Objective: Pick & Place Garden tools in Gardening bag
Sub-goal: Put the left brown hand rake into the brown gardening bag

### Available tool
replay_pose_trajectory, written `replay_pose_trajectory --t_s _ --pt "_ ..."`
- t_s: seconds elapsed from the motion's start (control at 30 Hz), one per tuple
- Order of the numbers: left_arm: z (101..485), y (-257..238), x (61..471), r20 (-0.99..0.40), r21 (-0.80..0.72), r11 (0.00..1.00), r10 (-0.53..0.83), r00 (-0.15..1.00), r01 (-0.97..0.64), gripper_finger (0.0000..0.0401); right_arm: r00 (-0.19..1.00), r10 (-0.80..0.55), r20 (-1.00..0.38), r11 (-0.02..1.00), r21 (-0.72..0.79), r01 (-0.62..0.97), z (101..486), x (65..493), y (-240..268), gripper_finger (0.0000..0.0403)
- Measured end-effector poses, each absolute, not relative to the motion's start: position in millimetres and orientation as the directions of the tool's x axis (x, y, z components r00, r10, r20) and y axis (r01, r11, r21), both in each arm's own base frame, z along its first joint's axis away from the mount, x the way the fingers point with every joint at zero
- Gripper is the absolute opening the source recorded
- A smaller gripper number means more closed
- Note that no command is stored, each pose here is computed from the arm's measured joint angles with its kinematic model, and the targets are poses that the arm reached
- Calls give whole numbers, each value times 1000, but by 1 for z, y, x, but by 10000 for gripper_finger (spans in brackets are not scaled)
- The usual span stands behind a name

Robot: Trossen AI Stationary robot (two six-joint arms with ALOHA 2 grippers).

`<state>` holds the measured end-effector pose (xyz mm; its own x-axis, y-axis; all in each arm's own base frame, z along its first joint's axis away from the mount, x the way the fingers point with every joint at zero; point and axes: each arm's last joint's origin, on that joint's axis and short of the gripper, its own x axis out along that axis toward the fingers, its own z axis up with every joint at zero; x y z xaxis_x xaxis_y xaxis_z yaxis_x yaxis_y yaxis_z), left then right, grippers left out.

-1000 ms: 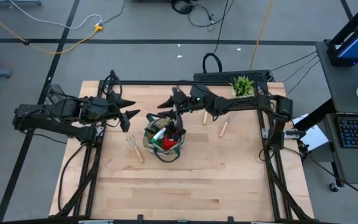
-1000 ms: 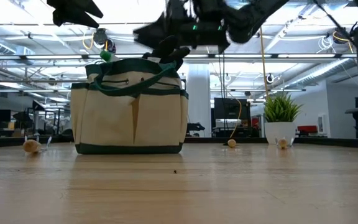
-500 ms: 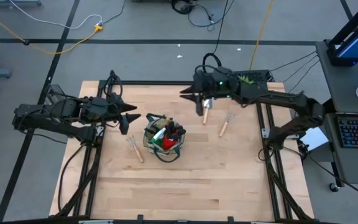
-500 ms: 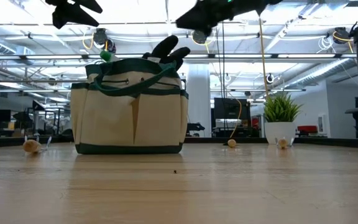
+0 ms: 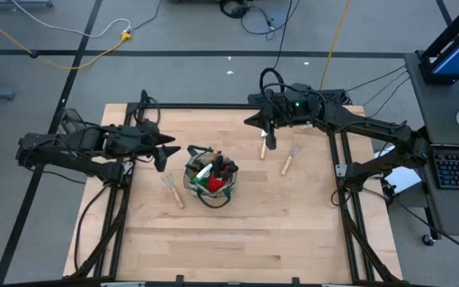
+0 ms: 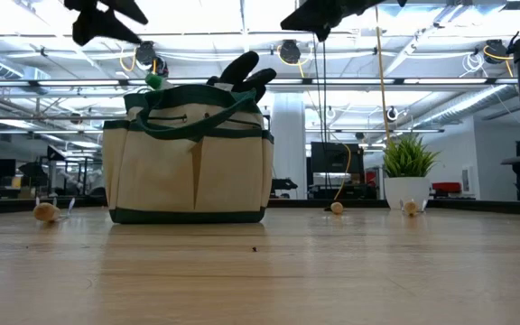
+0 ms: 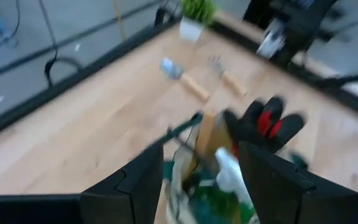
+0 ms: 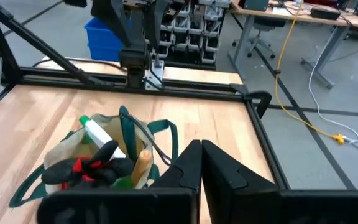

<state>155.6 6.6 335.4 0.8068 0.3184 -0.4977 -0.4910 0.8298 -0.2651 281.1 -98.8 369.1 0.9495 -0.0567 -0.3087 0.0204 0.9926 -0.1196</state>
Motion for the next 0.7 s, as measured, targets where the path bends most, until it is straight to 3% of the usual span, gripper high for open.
replay_pose_trajectory --t_s 0.17,0.3,0.43,0.7 --pt "308 -3 170 -696 -145 858 265 668 -492 214 942 -63 -329 993 -112 28 367 280 -101 1" --pt "282 -15 175 -862 -9 895 219 457 -446 214 938 -68 -340 994 -108 32 366 279 -102 1" --pt "266 -24 172 -940 103 913 220 261 -396 214 934 -78 -348 994 -104 45 365 277 -106 1" --pt "249 -47 185 -951 199 966 231 207 -165 214 931 -113 -347 991 -104 82 365 273 -116 1"
